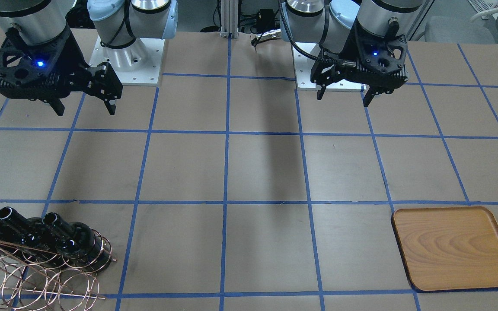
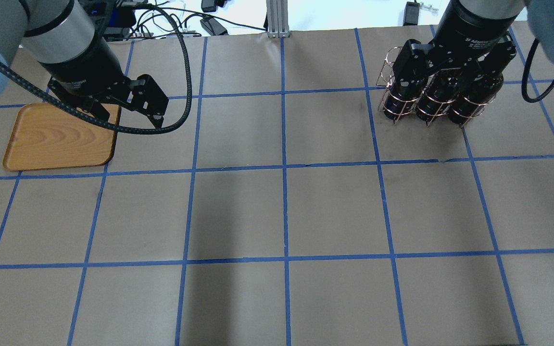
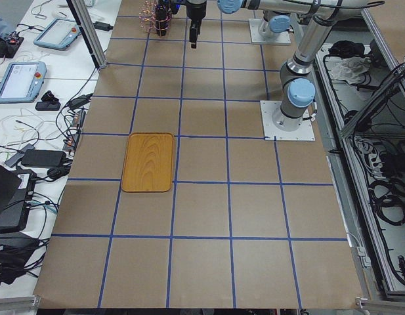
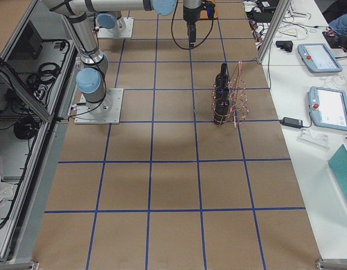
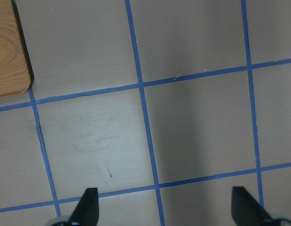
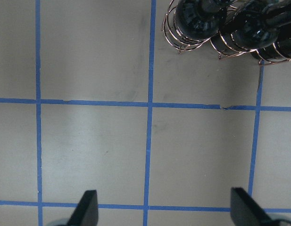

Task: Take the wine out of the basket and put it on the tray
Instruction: 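Move the right gripper down over the bottles in the copper rack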

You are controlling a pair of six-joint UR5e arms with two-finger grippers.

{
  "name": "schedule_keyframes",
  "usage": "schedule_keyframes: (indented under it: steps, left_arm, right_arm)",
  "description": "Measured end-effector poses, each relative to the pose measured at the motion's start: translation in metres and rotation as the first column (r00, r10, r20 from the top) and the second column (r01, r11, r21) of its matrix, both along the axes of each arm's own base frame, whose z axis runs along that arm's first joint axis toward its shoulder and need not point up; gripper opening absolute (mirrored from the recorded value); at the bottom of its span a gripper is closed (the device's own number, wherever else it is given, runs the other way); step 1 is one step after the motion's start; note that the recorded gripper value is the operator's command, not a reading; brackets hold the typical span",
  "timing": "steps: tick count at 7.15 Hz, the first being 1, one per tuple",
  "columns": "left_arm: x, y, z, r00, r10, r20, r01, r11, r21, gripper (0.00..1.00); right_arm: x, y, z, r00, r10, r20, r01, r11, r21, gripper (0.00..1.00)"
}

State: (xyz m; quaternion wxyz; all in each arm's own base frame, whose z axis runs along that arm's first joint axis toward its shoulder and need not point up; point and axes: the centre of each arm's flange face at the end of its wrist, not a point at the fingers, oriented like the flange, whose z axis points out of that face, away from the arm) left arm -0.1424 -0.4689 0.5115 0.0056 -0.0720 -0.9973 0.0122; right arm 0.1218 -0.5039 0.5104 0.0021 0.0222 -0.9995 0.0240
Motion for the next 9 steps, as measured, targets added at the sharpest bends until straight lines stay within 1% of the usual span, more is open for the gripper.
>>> schedule_keyframes:
  steps: [2,6,8,9]
  left_arm:
    - [0.0,0.001,0.0,1.0,0.0,0.0,0.0,1.0,0.0,1.0]
    - [0.0,0.002,-0.001,1.0,0.004,0.005,-0.004,1.0,0.0,1.0]
    - [0.001,0.001,-0.002,1.0,0.005,0.008,-0.005,1.0,-0.001,1.0]
    - [0.001,0.001,-0.002,1.0,0.005,0.008,-0.005,1.0,0.0,1.0]
  right_arm:
    - [0.0,0.0,0.001,1.0,0.001,0.002,-0.001,1.0,-0.004,1.0]
    - [-0.002,-0.001,0.008,1.0,-0.004,0.003,0.004,1.0,-0.029,1.0]
    - [-0.012,-0.005,0.017,1.0,-0.019,0.0,0.019,0.998,-0.052,1.0]
    - [-0.029,-0.009,0.025,0.999,-0.037,-0.002,0.037,0.997,-0.068,1.0]
